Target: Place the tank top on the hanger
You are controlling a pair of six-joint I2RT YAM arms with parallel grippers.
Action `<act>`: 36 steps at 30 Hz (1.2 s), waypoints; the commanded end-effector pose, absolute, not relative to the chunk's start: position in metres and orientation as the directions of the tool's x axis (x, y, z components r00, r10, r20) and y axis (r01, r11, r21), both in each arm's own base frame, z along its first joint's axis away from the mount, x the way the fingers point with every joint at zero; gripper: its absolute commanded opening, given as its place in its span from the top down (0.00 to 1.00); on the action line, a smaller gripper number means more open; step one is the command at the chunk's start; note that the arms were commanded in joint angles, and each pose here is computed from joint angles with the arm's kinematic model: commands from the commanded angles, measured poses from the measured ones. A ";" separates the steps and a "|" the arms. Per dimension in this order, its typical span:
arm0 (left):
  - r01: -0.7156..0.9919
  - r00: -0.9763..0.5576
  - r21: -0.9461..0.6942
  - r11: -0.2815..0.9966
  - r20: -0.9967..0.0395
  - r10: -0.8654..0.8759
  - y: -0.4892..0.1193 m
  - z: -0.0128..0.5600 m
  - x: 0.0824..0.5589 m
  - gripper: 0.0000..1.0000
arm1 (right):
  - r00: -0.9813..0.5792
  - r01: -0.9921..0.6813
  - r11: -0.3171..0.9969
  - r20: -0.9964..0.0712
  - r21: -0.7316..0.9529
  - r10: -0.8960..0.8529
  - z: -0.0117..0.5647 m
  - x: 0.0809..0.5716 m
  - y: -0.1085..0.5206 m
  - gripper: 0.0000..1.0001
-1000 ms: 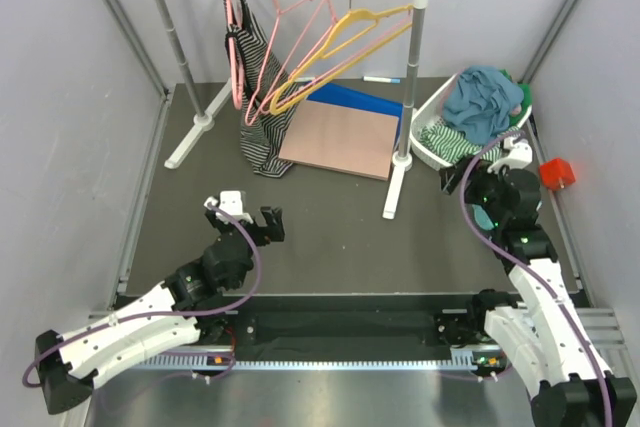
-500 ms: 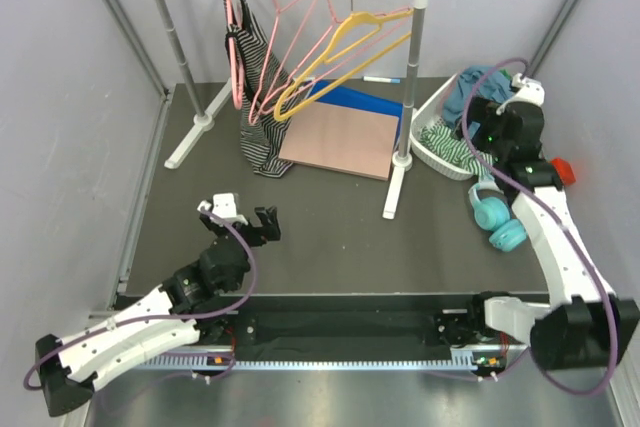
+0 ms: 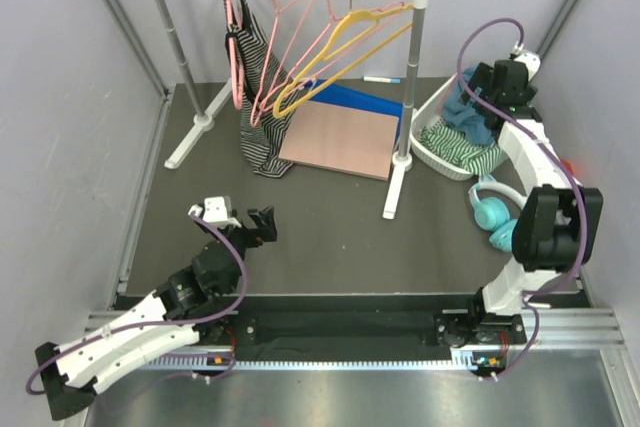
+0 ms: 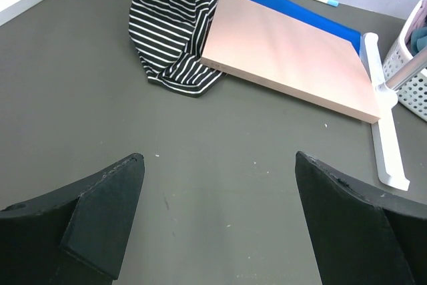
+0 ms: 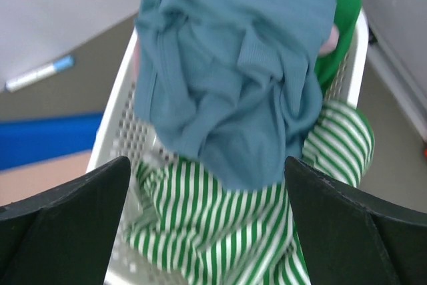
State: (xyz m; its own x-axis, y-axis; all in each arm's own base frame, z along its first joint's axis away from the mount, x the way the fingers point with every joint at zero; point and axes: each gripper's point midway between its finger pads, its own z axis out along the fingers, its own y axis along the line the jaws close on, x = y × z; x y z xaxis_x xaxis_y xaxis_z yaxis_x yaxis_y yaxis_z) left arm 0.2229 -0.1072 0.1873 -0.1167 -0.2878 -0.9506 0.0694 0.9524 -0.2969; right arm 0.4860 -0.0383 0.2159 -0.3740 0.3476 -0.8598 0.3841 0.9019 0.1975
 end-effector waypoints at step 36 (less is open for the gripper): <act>0.043 -0.127 -0.277 0.960 -0.955 -0.269 -0.107 0.179 0.227 0.01 | 0.025 0.344 0.852 -0.911 0.394 0.411 0.332 0.493 -0.087 1.00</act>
State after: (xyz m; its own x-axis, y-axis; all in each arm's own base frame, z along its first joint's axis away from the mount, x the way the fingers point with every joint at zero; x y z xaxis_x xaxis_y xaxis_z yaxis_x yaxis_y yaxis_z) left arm 0.2247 -0.1098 0.1741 -0.1480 -0.2460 -0.9579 0.0587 0.9647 -0.2568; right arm 0.5242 -0.1078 0.2459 -0.1640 0.4012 -0.9012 0.4823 0.8296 0.2815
